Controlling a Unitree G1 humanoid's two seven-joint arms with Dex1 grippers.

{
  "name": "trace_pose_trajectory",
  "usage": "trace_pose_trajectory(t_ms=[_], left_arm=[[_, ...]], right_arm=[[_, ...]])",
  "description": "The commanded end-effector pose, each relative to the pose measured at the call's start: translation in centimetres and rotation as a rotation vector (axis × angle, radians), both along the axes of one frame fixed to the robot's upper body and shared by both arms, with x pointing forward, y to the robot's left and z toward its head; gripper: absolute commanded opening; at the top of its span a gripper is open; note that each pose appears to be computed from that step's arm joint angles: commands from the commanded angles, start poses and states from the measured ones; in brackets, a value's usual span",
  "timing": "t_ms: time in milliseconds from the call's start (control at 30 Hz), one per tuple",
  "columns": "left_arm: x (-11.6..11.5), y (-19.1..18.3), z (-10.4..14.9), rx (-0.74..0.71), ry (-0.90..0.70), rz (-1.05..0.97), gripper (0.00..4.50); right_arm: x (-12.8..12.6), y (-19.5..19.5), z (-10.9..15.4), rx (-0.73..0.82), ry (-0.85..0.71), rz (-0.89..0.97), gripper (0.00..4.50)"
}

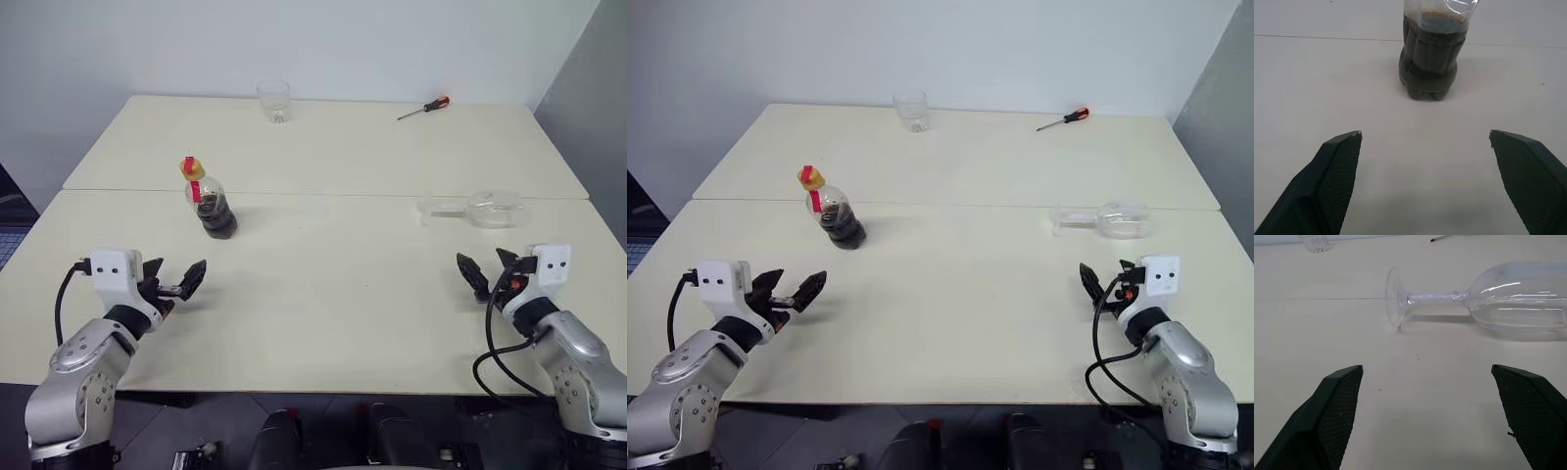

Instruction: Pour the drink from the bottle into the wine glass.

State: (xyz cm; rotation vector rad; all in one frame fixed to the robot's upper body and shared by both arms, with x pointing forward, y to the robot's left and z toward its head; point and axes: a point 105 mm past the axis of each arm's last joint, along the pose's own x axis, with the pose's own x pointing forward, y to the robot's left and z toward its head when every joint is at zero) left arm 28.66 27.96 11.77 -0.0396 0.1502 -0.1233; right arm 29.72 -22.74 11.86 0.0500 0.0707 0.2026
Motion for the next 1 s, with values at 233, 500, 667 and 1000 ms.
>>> trace_pose_trajectory(t_ms=[233,500,667,1000], left_arm=[[-0.2,-0.3,1.9,0.016,-0.067,-0.019,4.45],[-0.3,0.0,1.8,0.021,-0.072,-0.006,4.45],[-0.4,-0.1,1.8,0.020,-0.073,-0.002,4.45],[0.2,-0.8,1.7,0.014,-0.081,-0.028,4.45]], right_arm=[[-0.5,-0.1,1.7,-0.018,-0.060,0.009,4.50],[-0.6,0.1,1.7,-0.014,-0.063,0.015,4.50],[-0.5,0.2,1.7,-0.013,-0.066,0.021,4.50],[-0.4,3.3,2.9,-0.009,-0.103,0.227,4.50]])
